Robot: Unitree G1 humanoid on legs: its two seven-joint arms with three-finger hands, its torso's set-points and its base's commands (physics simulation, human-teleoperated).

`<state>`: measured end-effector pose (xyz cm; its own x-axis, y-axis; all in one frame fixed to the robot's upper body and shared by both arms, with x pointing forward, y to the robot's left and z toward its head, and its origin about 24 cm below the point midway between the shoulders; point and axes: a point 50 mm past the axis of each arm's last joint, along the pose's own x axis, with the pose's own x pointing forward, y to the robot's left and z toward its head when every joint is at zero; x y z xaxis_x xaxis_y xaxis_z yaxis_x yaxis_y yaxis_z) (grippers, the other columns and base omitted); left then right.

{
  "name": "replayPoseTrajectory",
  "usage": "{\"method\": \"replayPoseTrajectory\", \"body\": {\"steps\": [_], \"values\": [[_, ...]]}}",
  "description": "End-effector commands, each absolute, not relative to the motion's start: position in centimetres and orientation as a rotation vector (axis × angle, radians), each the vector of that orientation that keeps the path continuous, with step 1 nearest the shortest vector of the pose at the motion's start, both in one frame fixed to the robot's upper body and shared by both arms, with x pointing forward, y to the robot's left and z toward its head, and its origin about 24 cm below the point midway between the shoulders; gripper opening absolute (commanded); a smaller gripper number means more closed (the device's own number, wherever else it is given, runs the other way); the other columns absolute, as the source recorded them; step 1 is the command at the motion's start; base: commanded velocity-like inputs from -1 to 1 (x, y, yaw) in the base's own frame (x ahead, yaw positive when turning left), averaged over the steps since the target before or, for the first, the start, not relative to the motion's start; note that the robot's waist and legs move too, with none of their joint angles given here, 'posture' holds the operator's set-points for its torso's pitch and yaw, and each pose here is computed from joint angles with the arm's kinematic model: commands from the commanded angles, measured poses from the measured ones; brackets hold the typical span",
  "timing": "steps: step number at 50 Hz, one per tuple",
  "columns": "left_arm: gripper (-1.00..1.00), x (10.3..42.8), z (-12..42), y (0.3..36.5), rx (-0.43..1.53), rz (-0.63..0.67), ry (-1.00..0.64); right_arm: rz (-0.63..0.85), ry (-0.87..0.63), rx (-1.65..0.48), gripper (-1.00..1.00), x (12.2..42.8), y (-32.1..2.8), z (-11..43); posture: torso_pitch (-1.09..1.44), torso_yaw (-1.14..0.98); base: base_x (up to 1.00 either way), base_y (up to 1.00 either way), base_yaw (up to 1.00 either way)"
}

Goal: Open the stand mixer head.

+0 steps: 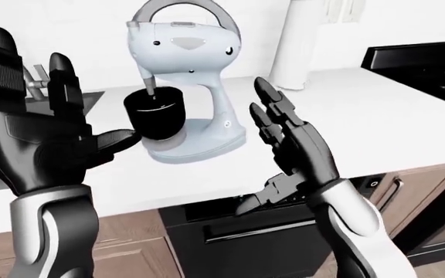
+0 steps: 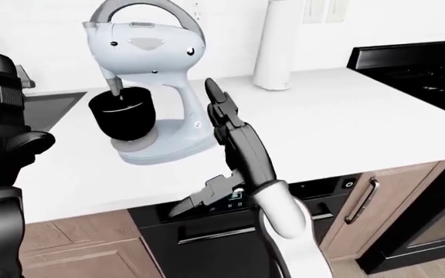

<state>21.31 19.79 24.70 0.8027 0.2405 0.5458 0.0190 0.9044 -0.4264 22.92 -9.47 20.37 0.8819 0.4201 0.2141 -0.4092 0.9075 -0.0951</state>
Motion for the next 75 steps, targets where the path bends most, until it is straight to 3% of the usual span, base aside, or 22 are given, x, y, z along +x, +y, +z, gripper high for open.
{"method": "replayPoseTrajectory", "body": {"steps": [1, 18, 75], "values": [[1.0, 20.8, 25.6, 19.7, -0.426, 0.106, -0.691, 0.443, -0.271, -0.054, 1.0, 22.7, -9.4, 21.1, -0.19, 0.0, 0.0, 0.0, 0.0], [1.0, 20.7, 25.5, 19.8, -0.415, 0.114, -0.692, 0.536, -0.228, -0.05, 1.0, 23.7, -8.1, 20.5, -0.19, 0.0, 0.0, 0.0, 0.0], [1.0, 20.8, 25.7, 20.0, -0.415, 0.123, -0.693, 0.539, -0.175, 0.017, 1.0, 27.6, -7.6, 18.2, -0.19, 0.0, 0.0, 0.0, 0.0]]}}
